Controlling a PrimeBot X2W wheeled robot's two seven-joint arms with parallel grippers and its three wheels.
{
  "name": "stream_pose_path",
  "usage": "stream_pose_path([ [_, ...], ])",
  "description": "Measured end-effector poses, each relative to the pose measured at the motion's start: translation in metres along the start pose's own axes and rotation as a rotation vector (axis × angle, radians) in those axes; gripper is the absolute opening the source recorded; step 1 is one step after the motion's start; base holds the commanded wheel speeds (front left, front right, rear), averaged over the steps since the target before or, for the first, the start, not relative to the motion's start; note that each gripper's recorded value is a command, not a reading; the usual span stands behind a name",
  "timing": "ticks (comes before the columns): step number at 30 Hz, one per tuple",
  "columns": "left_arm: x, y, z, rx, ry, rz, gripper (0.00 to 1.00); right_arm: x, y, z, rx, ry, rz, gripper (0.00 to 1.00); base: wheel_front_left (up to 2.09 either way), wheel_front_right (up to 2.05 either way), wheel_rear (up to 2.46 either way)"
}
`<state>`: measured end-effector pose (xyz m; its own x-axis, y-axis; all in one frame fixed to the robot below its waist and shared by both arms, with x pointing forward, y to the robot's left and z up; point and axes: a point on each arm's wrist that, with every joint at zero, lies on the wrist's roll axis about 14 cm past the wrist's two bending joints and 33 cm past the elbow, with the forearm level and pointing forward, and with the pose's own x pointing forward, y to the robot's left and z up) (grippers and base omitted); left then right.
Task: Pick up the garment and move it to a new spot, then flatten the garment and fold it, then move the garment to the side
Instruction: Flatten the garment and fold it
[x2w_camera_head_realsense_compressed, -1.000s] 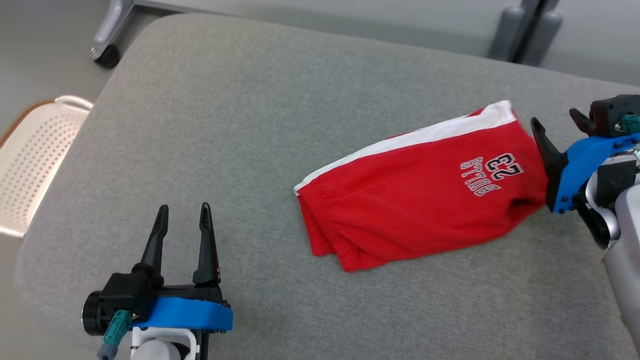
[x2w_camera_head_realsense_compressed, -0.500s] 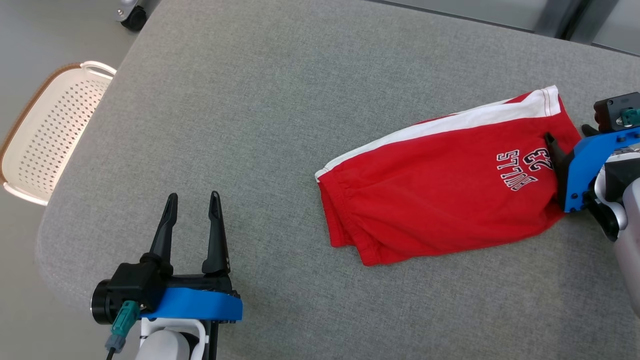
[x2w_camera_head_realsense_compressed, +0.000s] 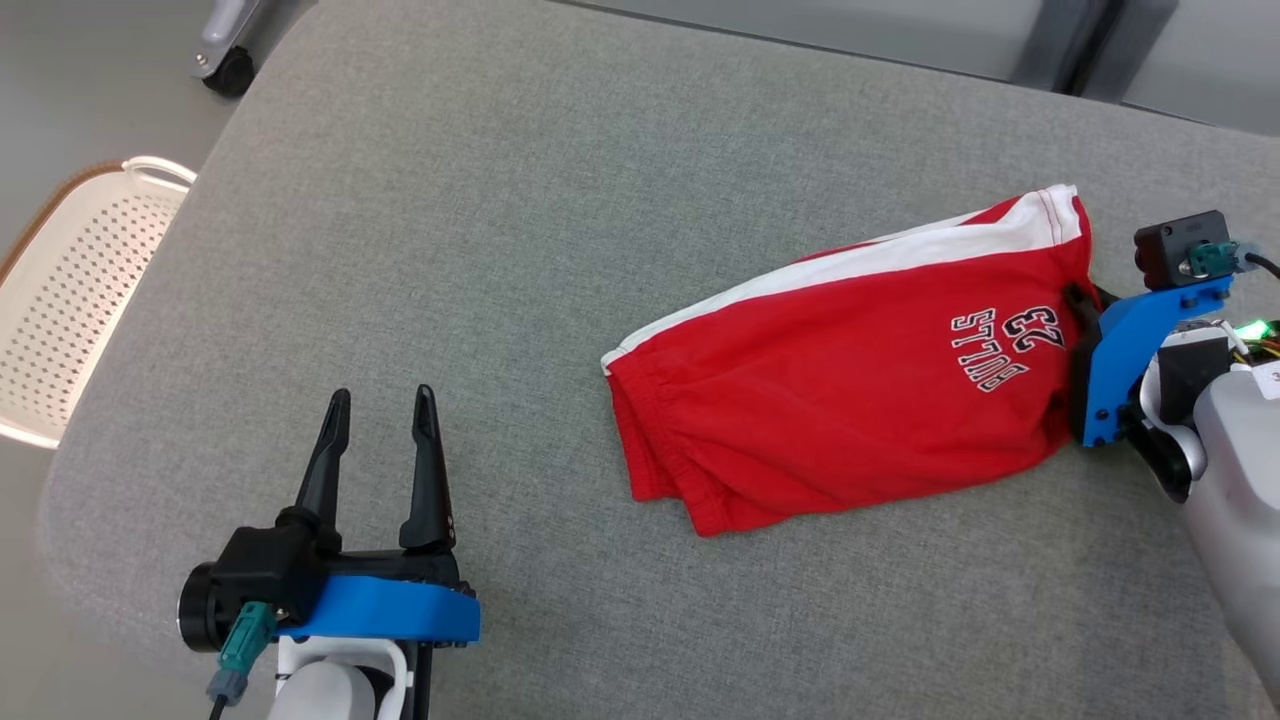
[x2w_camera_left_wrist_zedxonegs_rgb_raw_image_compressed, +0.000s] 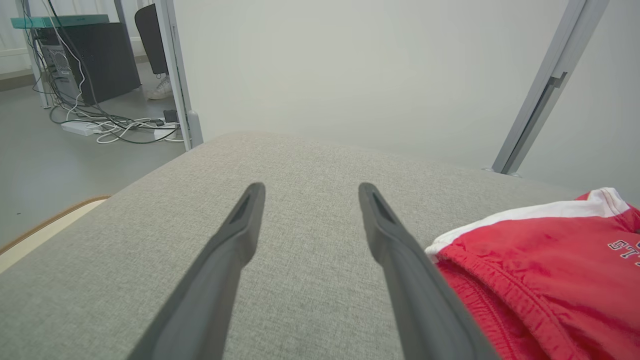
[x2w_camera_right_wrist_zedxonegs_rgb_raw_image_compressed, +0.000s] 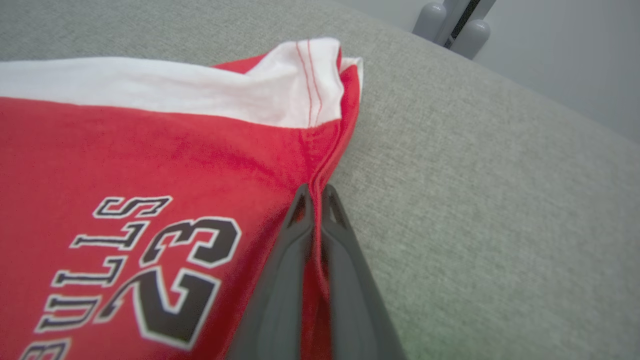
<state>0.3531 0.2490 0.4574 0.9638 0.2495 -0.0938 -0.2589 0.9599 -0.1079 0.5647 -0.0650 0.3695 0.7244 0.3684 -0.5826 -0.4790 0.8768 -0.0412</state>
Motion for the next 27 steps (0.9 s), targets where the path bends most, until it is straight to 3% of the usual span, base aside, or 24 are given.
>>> stream_pose_path([
  [13,-0.005,-0.026,0.001,-0.008,-0.016,-0.103,1.0,-0.073,-0.022,-0.031,0.15,-0.094,-0.07,0.0,0.0,0.0,0.0],
  [27,-0.006,-0.069,0.012,-0.024,-0.055,-0.25,1.0,-0.178,-0.099,-0.092,0.301,-0.107,-0.298,0.0,0.0,0.0,0.0],
])
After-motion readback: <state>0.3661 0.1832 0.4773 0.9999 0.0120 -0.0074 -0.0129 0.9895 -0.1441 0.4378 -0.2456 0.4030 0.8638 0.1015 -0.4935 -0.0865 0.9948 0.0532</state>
